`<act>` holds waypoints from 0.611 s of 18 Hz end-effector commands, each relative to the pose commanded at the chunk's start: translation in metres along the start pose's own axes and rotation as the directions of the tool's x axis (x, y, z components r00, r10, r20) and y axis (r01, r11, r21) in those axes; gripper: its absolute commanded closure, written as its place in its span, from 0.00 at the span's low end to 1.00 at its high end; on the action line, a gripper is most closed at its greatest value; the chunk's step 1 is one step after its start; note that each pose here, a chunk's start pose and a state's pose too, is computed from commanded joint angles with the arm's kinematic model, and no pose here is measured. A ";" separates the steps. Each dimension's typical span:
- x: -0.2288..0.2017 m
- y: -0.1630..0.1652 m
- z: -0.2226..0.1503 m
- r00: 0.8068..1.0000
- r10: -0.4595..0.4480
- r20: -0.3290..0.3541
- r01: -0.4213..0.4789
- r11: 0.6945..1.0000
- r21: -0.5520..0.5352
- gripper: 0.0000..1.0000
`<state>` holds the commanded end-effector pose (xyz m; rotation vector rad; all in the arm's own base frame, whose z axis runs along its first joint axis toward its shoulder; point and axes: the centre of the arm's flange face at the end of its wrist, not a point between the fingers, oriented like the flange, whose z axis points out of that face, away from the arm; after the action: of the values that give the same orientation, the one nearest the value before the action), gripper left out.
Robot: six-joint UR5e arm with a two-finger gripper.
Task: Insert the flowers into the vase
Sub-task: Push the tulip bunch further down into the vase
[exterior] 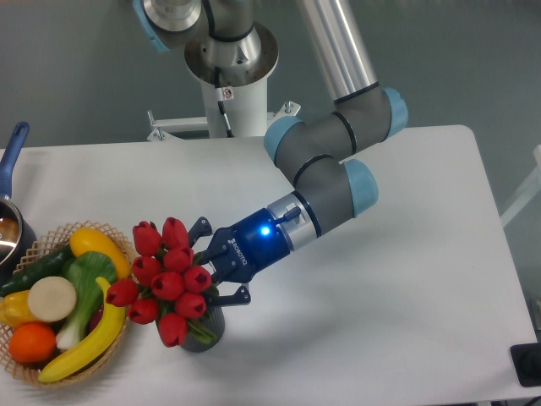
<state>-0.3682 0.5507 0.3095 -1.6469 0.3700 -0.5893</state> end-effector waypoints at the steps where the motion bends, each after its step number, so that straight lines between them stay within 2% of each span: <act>1: 0.000 0.001 0.000 1.000 0.000 0.000 0.000 1.000 0.000 0.62; 11: 0.000 0.023 0.000 1.000 0.001 0.001 -0.001 1.000 -0.006 0.60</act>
<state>-0.3662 0.5469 0.2866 -1.6530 0.3727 -0.5866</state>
